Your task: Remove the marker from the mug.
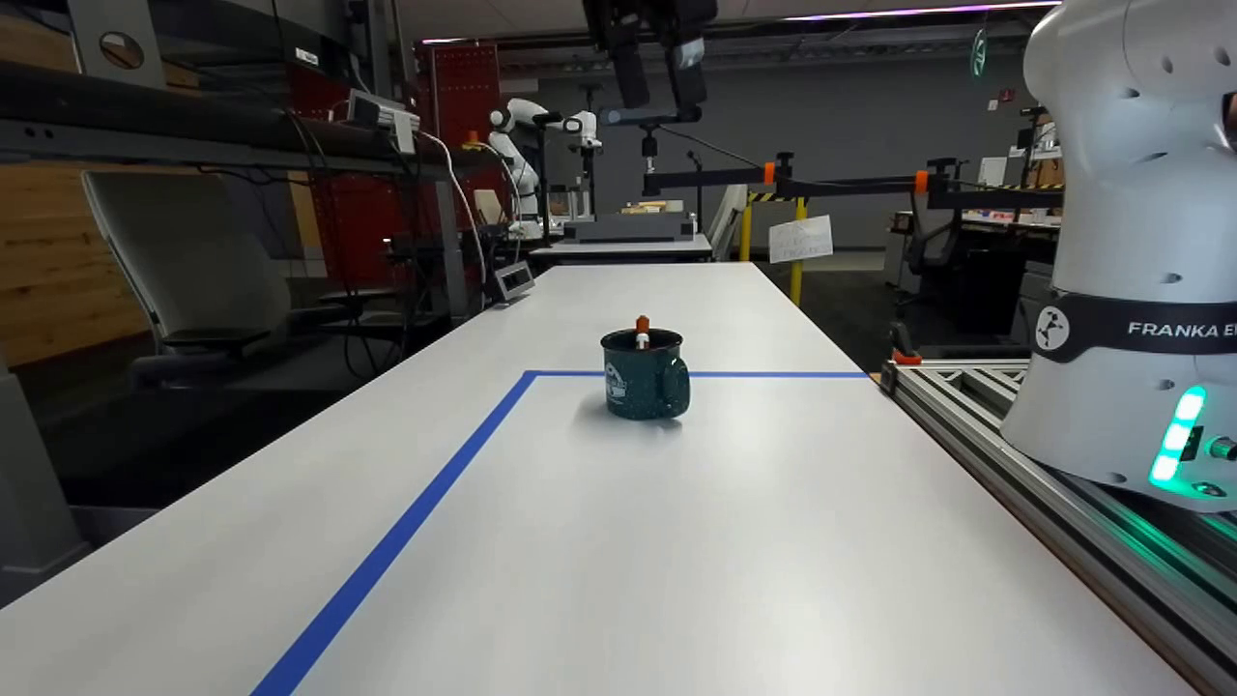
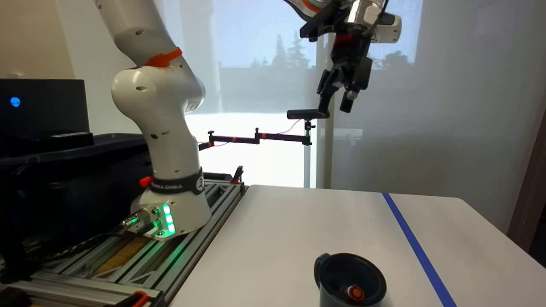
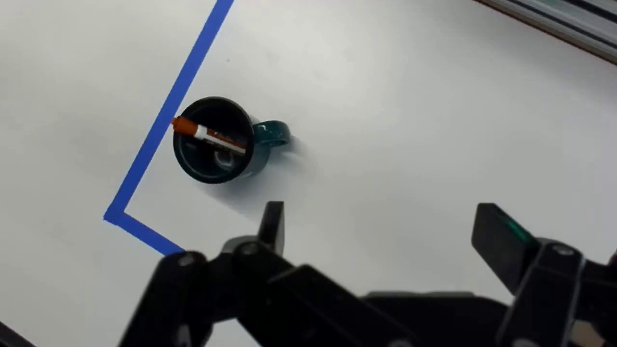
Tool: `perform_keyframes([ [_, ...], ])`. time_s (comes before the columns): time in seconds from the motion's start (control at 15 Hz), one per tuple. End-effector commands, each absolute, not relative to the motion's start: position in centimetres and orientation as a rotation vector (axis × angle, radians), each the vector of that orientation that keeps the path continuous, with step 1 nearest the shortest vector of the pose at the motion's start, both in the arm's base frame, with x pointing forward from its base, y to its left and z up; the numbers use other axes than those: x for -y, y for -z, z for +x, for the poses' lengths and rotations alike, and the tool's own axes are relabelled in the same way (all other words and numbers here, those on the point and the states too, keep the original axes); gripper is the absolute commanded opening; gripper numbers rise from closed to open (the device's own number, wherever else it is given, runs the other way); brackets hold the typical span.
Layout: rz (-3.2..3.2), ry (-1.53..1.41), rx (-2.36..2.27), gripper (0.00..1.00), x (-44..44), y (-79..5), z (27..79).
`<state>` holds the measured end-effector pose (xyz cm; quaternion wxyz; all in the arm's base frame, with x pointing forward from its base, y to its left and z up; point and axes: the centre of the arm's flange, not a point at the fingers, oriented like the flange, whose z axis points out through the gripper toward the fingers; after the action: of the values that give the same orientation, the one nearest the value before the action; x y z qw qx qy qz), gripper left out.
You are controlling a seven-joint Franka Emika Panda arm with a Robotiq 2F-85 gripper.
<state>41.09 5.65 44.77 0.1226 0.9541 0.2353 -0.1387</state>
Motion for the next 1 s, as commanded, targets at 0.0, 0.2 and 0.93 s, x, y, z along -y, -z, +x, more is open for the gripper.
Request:
perform_keyframes([
  [0.0,2.684,0.453,-0.921,1.00,-3.4,-42.0,44.3],
  [0.2,2.624,0.491,-1.032,1.00,-1.5,-39.5,46.0],
  [0.93,2.340,0.544,-1.219,1.00,5.9,-32.2,48.5],
])
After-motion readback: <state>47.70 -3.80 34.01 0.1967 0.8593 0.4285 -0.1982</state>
